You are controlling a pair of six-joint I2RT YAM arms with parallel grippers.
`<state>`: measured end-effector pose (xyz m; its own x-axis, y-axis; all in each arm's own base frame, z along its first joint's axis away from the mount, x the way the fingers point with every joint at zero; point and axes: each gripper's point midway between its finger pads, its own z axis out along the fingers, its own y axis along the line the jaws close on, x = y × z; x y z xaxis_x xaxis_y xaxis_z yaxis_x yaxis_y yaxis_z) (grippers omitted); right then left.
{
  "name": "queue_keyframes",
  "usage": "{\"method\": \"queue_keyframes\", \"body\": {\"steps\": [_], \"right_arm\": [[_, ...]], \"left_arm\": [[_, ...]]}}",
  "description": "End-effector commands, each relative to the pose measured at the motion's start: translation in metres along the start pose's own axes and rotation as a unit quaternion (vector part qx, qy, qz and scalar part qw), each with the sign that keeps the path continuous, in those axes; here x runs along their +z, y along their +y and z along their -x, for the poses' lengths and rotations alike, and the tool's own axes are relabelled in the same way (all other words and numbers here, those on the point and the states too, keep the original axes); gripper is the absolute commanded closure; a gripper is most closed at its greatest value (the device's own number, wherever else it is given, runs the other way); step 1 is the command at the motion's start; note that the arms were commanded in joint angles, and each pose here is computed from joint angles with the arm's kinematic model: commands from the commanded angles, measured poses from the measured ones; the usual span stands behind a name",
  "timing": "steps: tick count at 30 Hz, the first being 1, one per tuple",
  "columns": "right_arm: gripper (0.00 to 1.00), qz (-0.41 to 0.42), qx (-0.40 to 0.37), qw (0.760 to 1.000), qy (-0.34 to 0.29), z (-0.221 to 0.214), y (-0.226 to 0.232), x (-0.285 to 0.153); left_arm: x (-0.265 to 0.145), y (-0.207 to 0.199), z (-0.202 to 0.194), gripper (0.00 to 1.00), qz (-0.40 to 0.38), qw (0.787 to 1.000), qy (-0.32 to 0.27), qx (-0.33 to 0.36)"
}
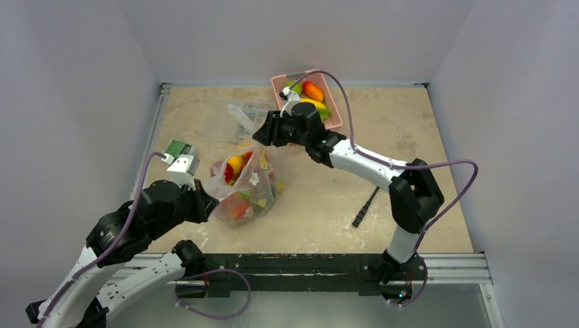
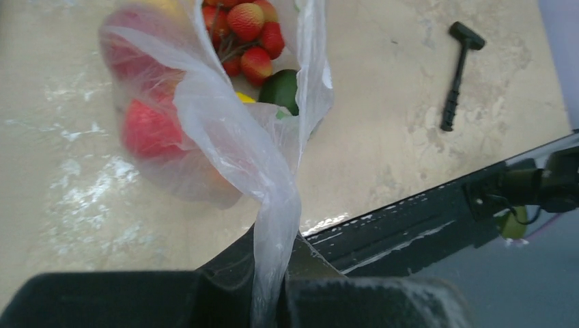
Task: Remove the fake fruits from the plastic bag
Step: Adjust the plastic bag at the center of the board.
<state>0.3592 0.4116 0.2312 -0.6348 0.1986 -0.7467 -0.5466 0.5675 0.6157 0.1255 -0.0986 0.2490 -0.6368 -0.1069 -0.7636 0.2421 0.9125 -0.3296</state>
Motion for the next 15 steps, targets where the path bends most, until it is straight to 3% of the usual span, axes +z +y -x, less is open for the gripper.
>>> {"method": "queue_keyframes", "body": {"steps": [1,7,15], "right_arm": [[0.54,-0.093,-0.057,0.994,0.000,0.017,-0.003,-0.037],[0.22,-0.125,-0.059,0.990,0.001,0.009,0.000,-0.069],[0.11,-0.113,0.019,0.993,0.002,-0.018,0.026,-0.073]], "left_arm": [[-0.002,-0.043,0.016,1.00,-0.096,0.994,-0.016,-0.045],[0.007,-0.055,0.010,1.00,-0.119,0.991,0.000,-0.054],[0.023,-0.055,0.001,1.00,-0.111,0.992,0.017,-0.054]]}}
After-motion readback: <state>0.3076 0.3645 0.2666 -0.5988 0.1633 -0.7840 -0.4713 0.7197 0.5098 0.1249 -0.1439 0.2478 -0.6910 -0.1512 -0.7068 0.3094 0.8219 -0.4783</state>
